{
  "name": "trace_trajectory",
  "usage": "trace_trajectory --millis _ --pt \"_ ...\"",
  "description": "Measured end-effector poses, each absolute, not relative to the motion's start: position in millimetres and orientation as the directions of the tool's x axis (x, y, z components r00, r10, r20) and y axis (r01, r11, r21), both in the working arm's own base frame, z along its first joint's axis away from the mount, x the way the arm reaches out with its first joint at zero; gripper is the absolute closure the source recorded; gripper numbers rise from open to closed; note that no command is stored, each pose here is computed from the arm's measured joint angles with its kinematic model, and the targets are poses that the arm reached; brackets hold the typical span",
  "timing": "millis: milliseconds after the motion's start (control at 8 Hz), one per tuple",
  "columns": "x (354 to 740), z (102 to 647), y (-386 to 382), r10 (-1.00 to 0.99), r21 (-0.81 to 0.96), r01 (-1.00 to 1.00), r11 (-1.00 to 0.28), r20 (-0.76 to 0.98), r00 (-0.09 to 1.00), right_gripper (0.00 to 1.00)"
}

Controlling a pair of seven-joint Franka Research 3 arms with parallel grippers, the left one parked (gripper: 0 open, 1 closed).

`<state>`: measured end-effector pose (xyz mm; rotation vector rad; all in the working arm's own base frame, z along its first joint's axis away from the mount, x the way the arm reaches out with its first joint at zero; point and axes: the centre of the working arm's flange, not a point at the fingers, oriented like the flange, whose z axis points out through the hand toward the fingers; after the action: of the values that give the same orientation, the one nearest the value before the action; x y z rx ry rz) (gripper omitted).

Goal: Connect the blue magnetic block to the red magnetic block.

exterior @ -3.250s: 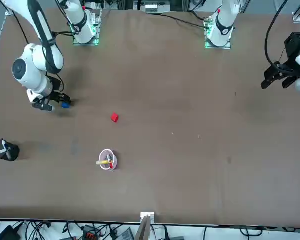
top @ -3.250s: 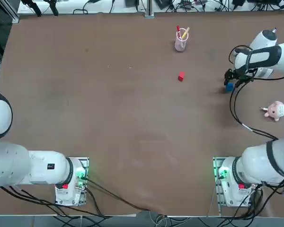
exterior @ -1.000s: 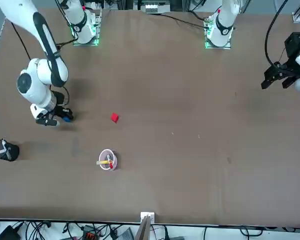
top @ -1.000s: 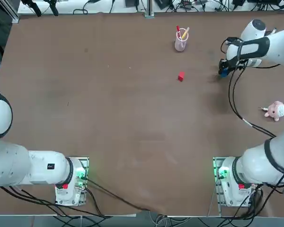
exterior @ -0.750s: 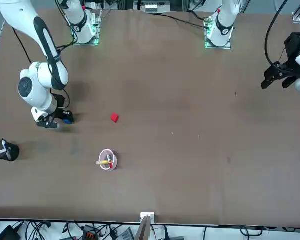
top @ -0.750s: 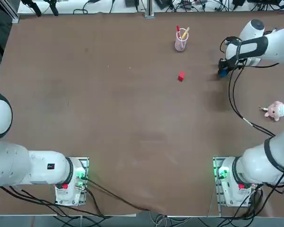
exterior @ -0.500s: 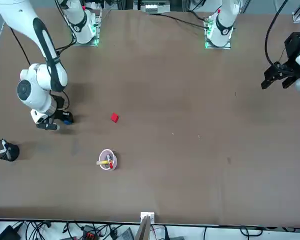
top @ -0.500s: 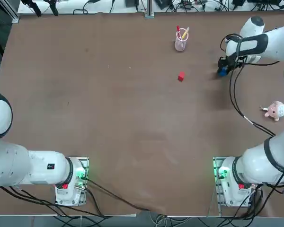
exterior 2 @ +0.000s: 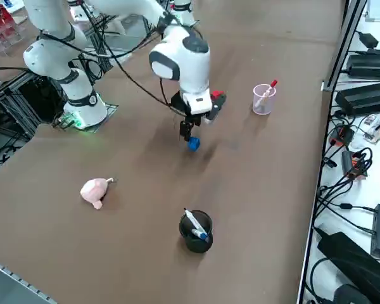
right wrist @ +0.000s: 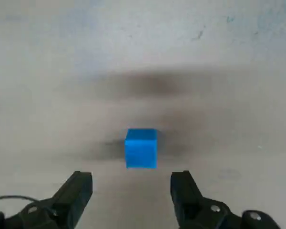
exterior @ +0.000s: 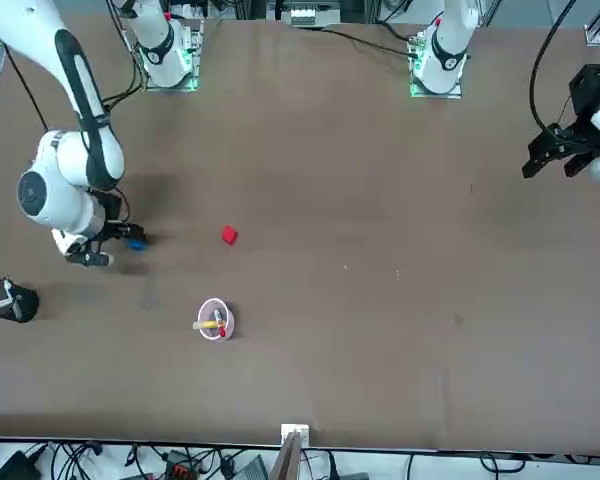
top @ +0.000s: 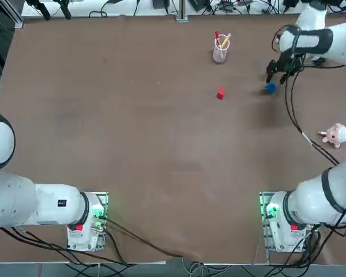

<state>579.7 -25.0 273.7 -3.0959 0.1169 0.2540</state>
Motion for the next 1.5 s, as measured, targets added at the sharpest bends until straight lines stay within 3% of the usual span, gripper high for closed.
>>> trace_trajectory --millis 250,500,1000,1500 --pt "584.6 323.5 20.6 -0.136 -0.015 -0.140 -0.990 -0.138 0.981 0.00" --pt "577.2 333.5 98.1 -0.239 0.005 -0.240 -0.971 -0.119 0.964 0.00" --pt "554.1 302.1 224.5 -0.502 -0.007 -0.503 -0.864 -0.074 0.862 0.00" --pt "534.8 247.9 279.8 -0.661 0.003 -0.662 -0.749 -0.065 0.747 0.00"
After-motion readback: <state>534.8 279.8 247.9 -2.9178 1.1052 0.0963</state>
